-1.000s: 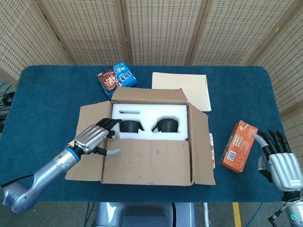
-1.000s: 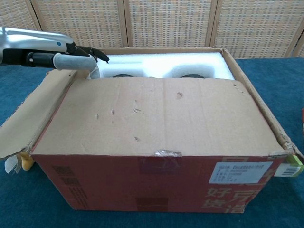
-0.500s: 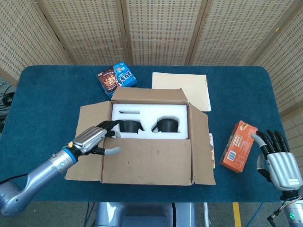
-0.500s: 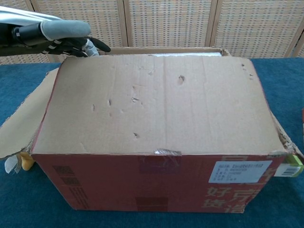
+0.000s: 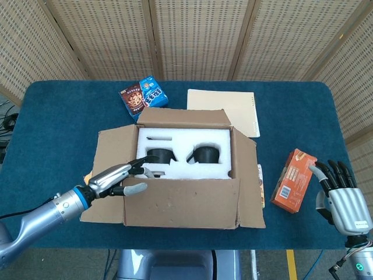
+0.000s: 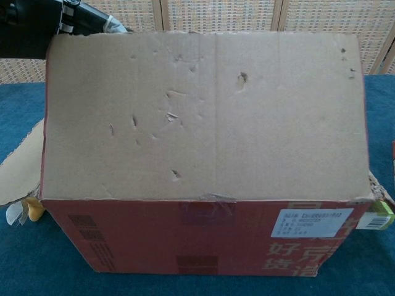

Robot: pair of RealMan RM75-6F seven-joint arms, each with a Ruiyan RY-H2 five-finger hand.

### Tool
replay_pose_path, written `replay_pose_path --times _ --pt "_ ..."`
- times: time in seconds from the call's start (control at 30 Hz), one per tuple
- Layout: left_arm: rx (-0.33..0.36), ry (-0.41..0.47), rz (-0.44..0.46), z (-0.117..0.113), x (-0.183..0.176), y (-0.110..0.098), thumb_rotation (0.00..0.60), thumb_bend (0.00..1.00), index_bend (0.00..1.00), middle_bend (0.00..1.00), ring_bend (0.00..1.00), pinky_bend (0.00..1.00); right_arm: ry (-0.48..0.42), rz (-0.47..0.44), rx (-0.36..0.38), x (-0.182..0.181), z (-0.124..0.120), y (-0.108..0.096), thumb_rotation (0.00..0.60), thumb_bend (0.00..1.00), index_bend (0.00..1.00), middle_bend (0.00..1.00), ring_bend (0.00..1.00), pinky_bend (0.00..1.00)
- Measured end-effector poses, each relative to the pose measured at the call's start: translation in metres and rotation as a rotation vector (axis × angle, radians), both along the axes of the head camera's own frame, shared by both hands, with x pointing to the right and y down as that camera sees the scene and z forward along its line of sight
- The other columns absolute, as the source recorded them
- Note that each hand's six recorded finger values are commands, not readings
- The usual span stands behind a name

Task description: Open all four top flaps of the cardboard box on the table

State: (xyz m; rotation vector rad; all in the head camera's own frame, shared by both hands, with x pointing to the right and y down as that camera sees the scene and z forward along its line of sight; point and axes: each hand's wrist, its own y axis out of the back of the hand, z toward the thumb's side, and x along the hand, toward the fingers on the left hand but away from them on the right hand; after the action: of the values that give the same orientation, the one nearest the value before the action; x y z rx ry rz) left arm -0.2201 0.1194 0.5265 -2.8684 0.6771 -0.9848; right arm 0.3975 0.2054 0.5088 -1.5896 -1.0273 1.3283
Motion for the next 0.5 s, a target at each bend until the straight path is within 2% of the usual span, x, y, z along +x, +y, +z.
replay_pose_path --times 0.5 --pt "-0.181 0.210 0.096 -0.025 -0.003 0.027 0.060 0.21 0.40 0.00 0.00 0.00 0.004 -0.002 0.000 -0.001 -0.001 -0.001 0.600 0.82 0.14 0.14 0.00 0.00"
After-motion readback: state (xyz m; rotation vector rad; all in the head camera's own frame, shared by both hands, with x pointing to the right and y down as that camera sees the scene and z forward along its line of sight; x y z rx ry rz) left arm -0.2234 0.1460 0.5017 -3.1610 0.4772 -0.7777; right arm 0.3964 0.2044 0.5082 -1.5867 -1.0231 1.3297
